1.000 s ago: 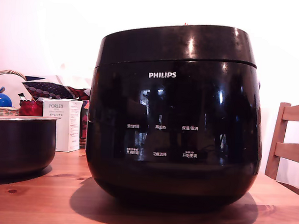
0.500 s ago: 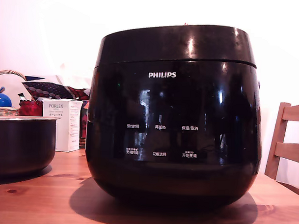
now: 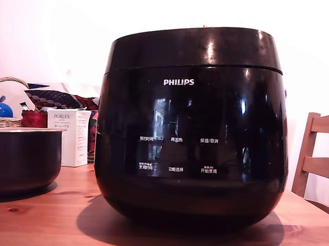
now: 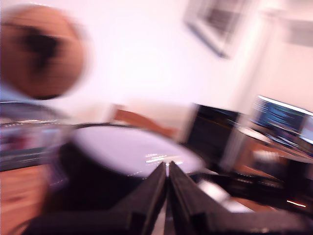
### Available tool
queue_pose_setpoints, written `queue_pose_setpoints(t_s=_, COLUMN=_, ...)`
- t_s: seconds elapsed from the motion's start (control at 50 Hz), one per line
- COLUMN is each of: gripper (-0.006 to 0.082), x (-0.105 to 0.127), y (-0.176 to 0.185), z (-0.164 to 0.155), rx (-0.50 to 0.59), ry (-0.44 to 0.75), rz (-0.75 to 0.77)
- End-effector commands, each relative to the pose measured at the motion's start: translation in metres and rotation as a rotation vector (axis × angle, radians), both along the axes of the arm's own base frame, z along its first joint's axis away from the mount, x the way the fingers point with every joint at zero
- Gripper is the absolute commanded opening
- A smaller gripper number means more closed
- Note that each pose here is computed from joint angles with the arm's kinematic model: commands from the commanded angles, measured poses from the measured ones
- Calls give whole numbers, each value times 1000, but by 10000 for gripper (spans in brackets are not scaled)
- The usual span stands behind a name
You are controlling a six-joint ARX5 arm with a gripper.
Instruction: Open the rice cooker by pressing the large metal button on the top of its lid with medium force
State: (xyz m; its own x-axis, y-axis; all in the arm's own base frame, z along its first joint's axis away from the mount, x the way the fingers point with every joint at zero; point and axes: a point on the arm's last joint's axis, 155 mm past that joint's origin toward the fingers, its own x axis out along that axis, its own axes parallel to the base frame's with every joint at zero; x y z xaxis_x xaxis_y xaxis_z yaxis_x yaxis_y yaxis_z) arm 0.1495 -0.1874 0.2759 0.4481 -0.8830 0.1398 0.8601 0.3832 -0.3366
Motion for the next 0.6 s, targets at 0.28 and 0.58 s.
queue_pose_setpoints(t_s=0.28, gripper=-19, x=32, y=-57, z=3, rx=226, ry=-143, rz=-82)
queue_pose_setpoints(t_s=0.58, gripper=-19, x=47, y=-110, z=-12, rx=291, ry=-225, rz=-132)
